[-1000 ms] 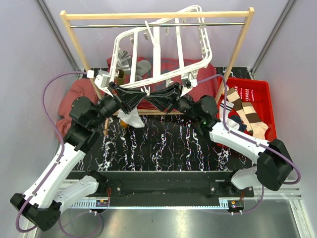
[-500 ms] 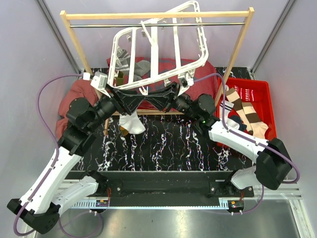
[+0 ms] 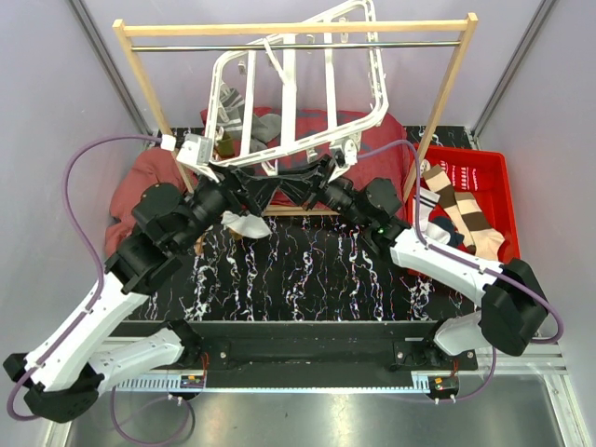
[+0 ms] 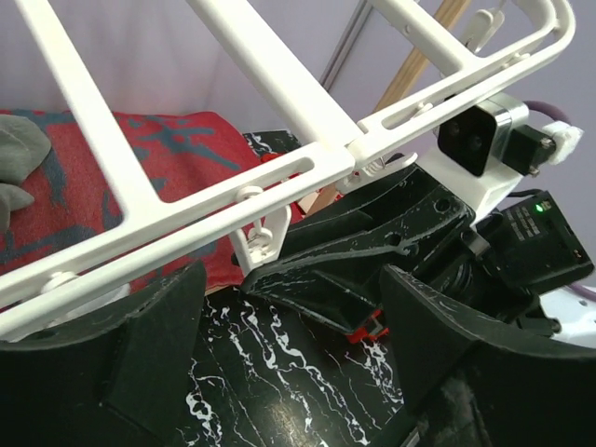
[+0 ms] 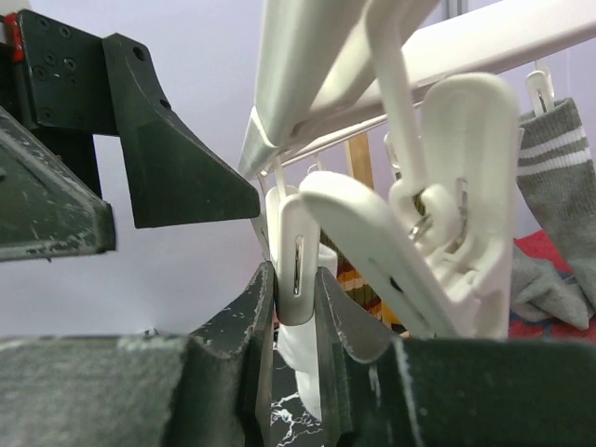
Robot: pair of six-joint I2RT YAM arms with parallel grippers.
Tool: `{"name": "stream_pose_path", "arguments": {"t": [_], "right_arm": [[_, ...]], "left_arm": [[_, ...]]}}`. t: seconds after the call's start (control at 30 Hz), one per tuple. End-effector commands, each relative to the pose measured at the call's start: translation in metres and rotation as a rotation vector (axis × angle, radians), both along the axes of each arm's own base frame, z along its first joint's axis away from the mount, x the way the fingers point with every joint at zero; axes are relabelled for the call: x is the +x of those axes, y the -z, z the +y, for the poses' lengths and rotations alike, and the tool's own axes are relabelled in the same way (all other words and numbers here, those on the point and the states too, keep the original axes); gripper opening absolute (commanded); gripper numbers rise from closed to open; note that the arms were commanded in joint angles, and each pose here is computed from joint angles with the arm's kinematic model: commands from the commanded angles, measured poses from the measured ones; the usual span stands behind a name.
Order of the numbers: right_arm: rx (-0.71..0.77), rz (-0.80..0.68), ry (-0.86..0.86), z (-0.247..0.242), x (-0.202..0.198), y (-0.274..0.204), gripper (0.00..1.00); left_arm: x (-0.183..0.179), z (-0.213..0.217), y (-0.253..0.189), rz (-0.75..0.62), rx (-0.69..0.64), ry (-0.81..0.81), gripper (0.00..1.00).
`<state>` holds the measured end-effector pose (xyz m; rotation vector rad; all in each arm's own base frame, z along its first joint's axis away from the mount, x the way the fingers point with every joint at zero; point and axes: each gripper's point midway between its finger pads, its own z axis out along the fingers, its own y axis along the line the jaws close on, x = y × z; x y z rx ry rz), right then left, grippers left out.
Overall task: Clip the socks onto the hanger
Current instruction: Open the clamp at the hanger.
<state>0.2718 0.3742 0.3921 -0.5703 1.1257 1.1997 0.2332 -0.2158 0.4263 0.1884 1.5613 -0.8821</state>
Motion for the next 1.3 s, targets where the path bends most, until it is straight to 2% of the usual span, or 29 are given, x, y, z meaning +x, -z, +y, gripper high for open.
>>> {"name": "stream_pose_path", "arguments": {"t": [0.0, 0.33, 0.77, 1.03, 1.1, 1.13, 1.17, 1.2, 1.27], "right_arm": [[-0.024, -0.051, 0.083, -0.001, 0.005, -0.009, 0.0], [-0.042, -0.064, 0.102, 0.007, 0.003, -0.002, 0.01], [-0.082, -0.076, 0.125, 0.01, 0.003, 0.009, 0.0], [-0.129, -0.054, 0.162, 0.011, 0.012, 0.031, 0.0], [-0.142, -0.046, 0.171, 0.011, 0.015, 0.036, 0.04], [-0.147, -0.041, 0.174, 0.011, 0.015, 0.038, 0.08], [-0.152, -0.034, 0.176, 0.011, 0.015, 0.04, 0.14], [-0.157, -0.024, 0.182, 0.01, 0.016, 0.043, 0.27], [-0.169, 0.006, 0.195, 0.005, 0.017, 0.048, 0.38]], "left_arm": [[0.014, 0.01, -0.014, -0.025, 0.008, -0.142, 0.8], [0.034, 0.018, -0.011, 0.002, 0.032, -0.345, 0.74], [0.049, 0.0, -0.015, 0.0, 0.008, -0.352, 0.52], [0.054, 0.001, -0.017, -0.024, 0.048, -0.381, 0.33], [0.055, 0.002, -0.016, -0.027, 0.063, -0.392, 0.27], [0.056, 0.003, -0.014, -0.031, 0.076, -0.398, 0.2], [0.056, 0.004, -0.014, -0.034, 0.083, -0.401, 0.17], [0.056, 0.005, -0.013, -0.035, 0.093, -0.403, 0.14], [0.057, 0.006, -0.011, -0.041, 0.117, -0.408, 0.06]]}}
